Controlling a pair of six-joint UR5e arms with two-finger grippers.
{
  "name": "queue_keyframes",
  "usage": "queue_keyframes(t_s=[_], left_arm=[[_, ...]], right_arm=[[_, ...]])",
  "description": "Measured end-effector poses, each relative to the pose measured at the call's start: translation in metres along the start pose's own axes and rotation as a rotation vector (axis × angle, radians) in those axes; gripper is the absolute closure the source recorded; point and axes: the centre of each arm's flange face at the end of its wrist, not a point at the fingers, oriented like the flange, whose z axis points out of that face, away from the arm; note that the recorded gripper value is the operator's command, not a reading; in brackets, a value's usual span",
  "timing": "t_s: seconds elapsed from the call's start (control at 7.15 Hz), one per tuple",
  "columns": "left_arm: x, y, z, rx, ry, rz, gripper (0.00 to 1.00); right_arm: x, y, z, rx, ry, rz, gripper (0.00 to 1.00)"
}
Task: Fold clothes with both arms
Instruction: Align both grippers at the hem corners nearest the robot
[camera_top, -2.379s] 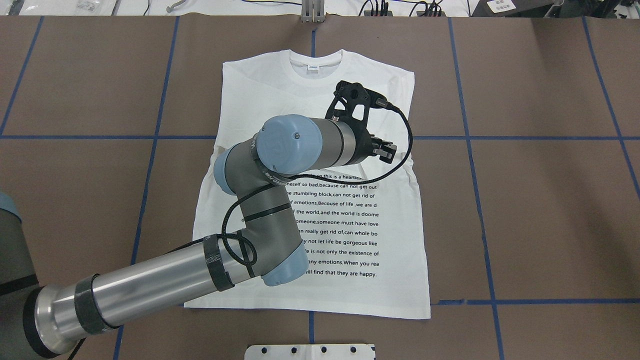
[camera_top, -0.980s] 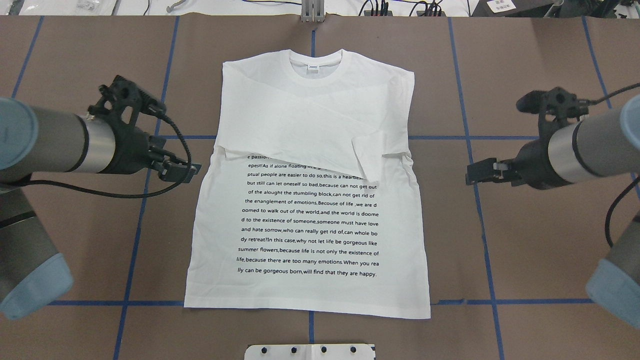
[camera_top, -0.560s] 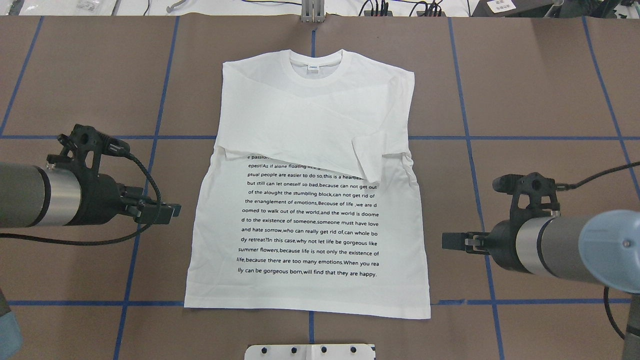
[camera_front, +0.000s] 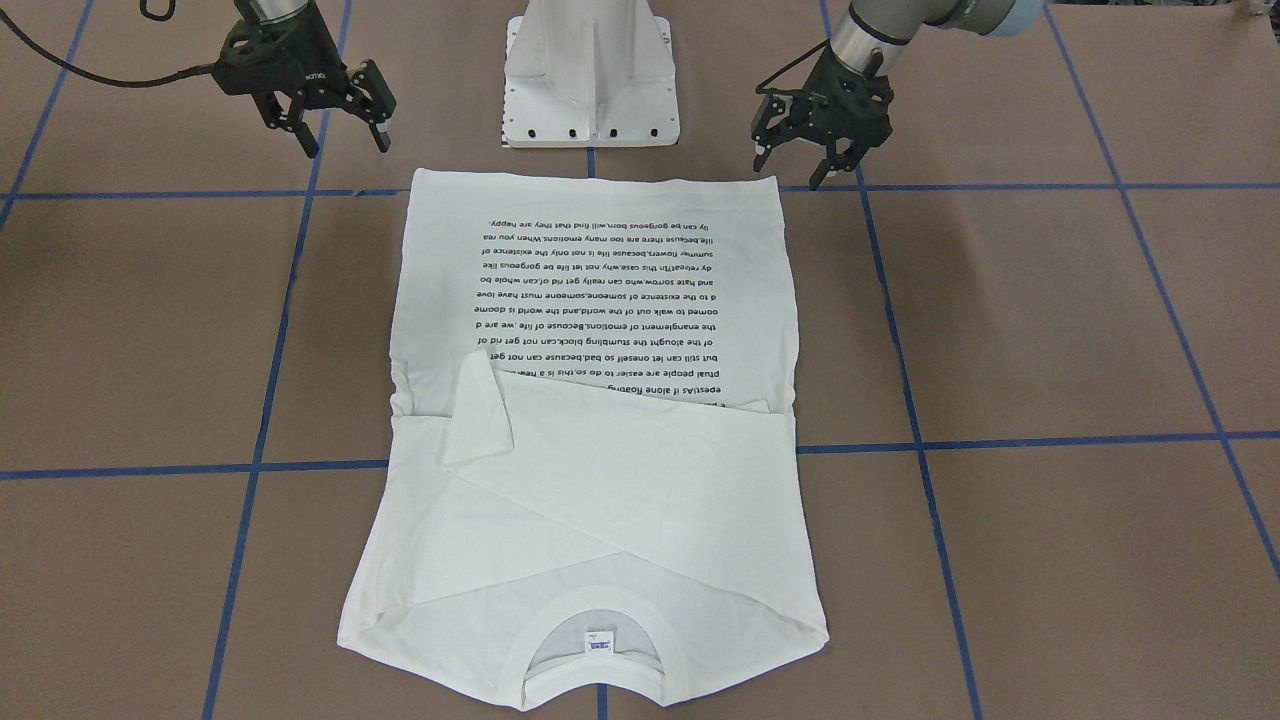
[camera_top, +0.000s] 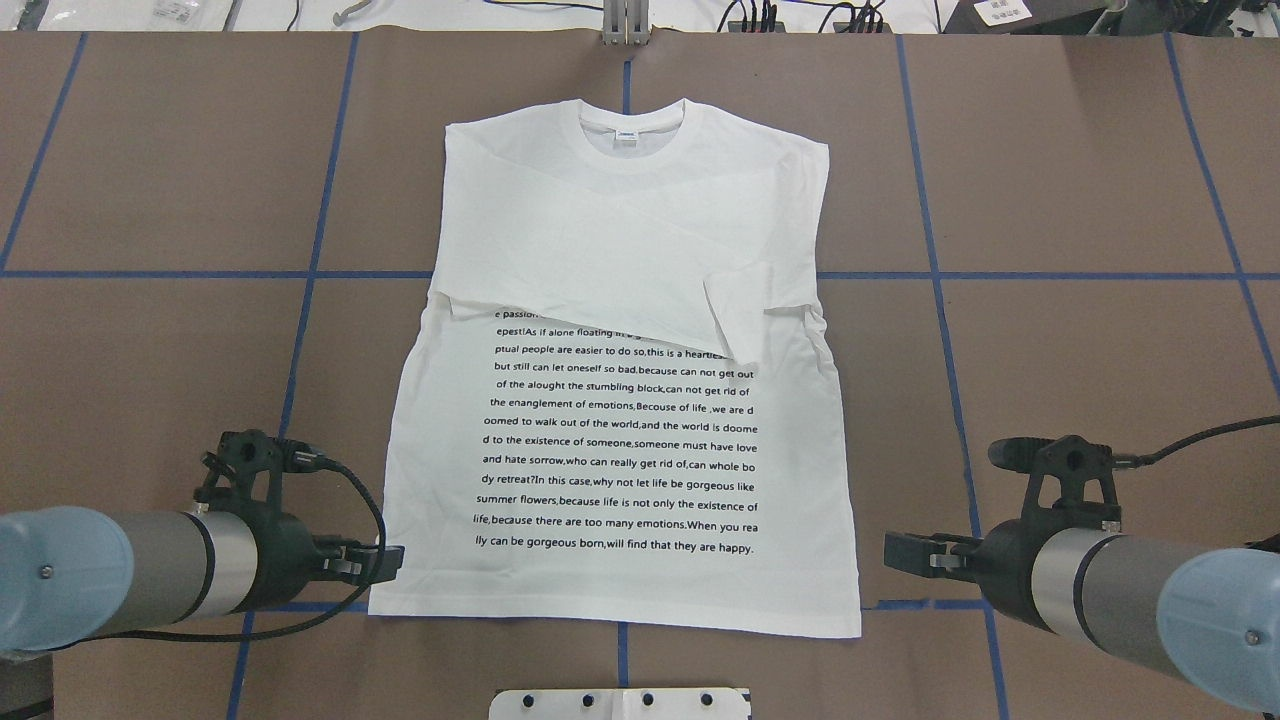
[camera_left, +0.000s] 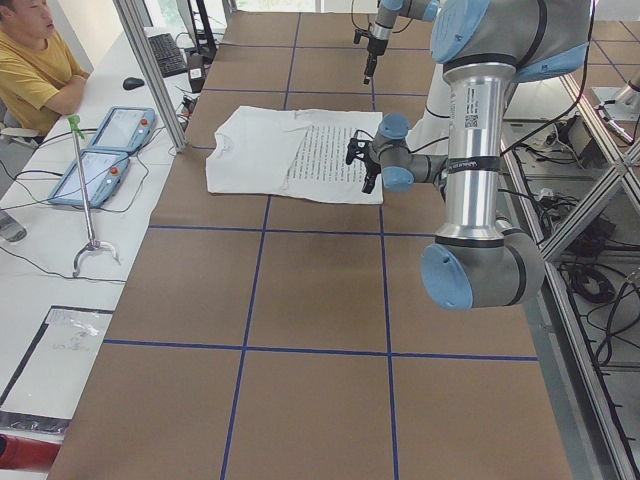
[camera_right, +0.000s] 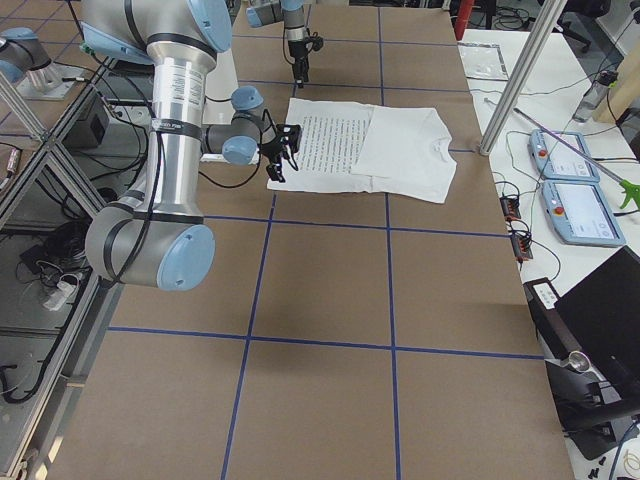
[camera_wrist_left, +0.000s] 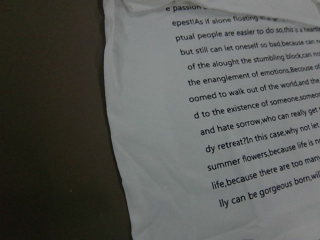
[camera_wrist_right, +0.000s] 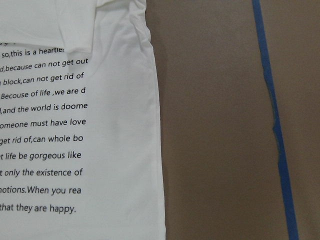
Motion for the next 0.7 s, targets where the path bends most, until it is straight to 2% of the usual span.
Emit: queue_keyframes(t_s=[0.28, 0.42, 0.56, 0.7], left_arm=[[-0.004, 0.014, 0.023, -0.013, -0.036, -0.019, 0.33], [-0.006, 0.018, 0.029, -0.022, -0.045, -0.017, 0.39], [-0.006, 0.024, 0.033, -0.032, -0.050, -0.012, 0.54], [-0.006, 0.027, 0.037, -0.039, -0.054, -0.009, 0.54]], right_arm=[[-0.001, 0.001, 0.000, 0.001, -0.002, -0.002, 0.00], [-0.001, 0.001, 0.000, 0.002, -0.003, -0.002, 0.00], [-0.001, 0.001, 0.000, 0.002, -0.003, -0.001, 0.00], [-0.001, 0.002, 0.001, 0.001, -0.002, -0.002, 0.00]])
